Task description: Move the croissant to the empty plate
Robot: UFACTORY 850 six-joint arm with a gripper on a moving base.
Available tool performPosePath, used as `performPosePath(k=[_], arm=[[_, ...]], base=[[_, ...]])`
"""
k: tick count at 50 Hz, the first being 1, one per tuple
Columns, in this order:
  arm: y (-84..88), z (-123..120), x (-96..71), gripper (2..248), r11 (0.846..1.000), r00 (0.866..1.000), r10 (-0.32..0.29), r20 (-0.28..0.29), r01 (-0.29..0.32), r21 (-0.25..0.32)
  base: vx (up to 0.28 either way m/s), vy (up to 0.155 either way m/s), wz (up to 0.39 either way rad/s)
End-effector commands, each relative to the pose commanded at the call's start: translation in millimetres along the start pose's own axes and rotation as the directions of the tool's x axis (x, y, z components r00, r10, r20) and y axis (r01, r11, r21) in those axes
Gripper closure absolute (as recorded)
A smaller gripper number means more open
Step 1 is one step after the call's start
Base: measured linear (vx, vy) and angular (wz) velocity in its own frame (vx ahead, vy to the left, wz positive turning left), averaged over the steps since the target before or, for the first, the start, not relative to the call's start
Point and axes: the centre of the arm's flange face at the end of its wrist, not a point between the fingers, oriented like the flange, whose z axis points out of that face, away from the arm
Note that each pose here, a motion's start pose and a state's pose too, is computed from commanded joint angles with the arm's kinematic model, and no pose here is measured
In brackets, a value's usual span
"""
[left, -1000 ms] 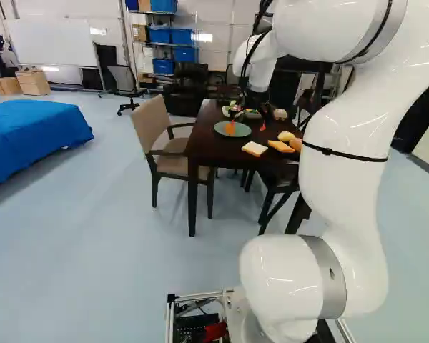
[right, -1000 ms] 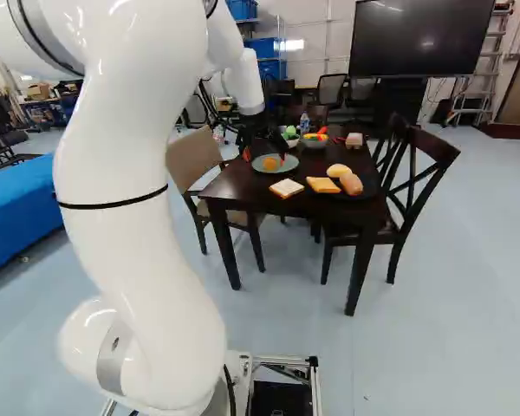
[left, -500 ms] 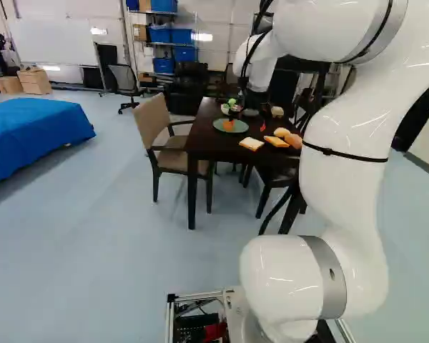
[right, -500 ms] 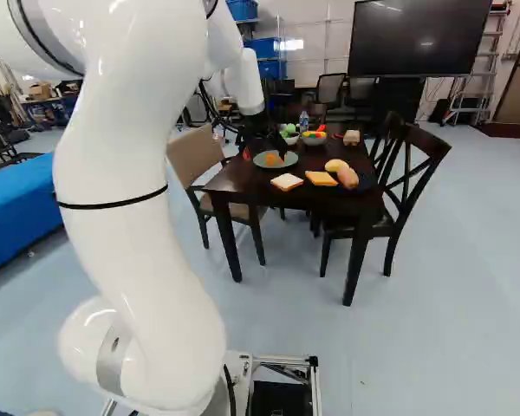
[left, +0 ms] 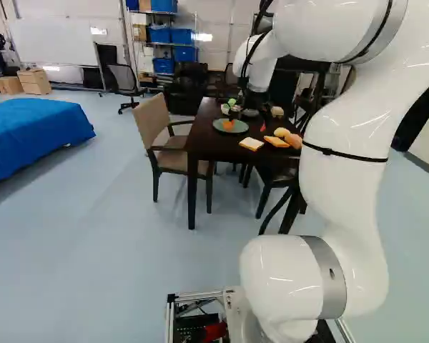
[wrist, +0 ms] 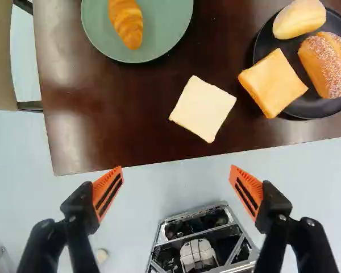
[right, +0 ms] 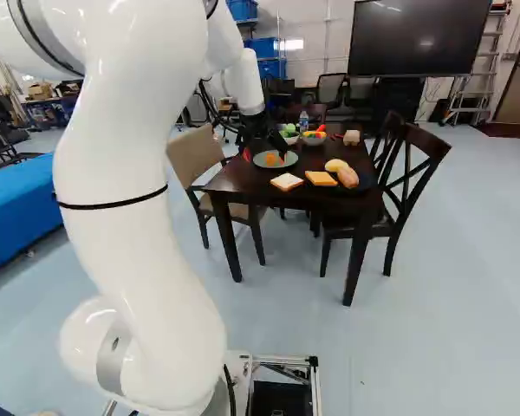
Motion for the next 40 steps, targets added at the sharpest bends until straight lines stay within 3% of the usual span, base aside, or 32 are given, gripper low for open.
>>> performPosePath(k=[40], arm=[[-2.8,10,-26.9,3,0.999,0.996,-0.03,-0.08,0.032,0.026]], base=[[0.0,0.0,0.0]])
